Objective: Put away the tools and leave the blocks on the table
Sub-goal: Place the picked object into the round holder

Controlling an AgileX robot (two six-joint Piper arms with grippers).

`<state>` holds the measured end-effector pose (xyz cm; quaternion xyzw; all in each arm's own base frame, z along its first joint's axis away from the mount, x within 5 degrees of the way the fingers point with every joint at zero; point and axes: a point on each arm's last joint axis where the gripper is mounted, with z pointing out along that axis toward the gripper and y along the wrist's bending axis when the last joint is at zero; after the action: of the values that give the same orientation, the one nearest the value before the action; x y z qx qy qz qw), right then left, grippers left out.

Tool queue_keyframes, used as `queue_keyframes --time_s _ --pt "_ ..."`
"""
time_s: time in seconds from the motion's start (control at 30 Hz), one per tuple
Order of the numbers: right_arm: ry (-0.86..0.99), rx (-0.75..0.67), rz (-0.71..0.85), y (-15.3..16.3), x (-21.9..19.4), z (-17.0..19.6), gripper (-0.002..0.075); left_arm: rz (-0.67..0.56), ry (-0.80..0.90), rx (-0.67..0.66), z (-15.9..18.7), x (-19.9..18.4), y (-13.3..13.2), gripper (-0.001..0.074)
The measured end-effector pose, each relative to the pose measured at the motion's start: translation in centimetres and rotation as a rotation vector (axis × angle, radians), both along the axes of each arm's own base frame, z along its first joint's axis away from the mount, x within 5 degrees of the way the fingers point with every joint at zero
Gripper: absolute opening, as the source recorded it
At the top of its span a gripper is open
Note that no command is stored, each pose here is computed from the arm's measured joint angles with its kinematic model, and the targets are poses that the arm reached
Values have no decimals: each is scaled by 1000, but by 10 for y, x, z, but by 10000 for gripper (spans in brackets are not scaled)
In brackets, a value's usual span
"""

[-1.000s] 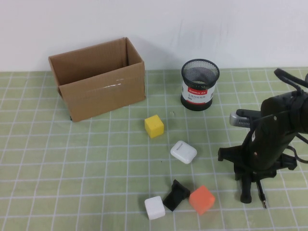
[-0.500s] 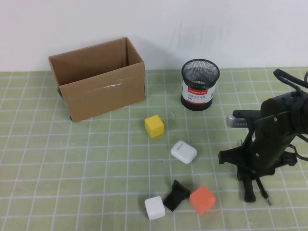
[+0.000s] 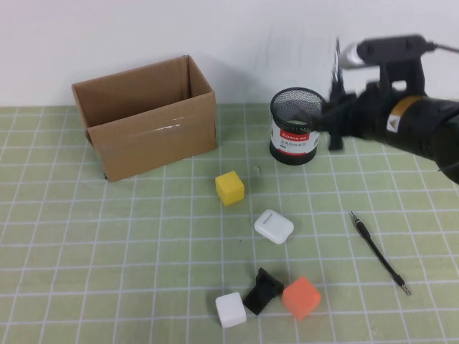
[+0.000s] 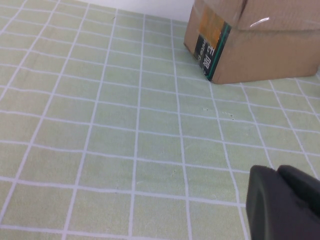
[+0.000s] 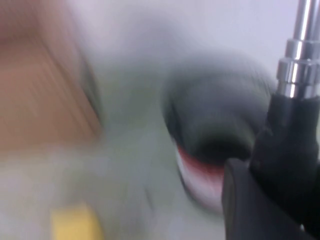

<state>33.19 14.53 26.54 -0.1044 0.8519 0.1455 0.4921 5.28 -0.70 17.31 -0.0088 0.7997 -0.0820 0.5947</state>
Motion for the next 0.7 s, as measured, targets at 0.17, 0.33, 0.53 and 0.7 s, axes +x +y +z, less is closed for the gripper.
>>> queue_keyframes --time_s 0.17,0.33,0.53,0.7 --pt "-293 122 84 15 16 9 150 0 0 0 0 0 0 -4" --pt "-479 152 127 24 30 -4 150 0 0 0 0 0 0 -4" --pt "-547 98 66 23 46 -35 150 0 0 0 0 0 0 -4" --pt "-514 63 63 29 65 -59 150 0 0 0 0 0 0 -4"
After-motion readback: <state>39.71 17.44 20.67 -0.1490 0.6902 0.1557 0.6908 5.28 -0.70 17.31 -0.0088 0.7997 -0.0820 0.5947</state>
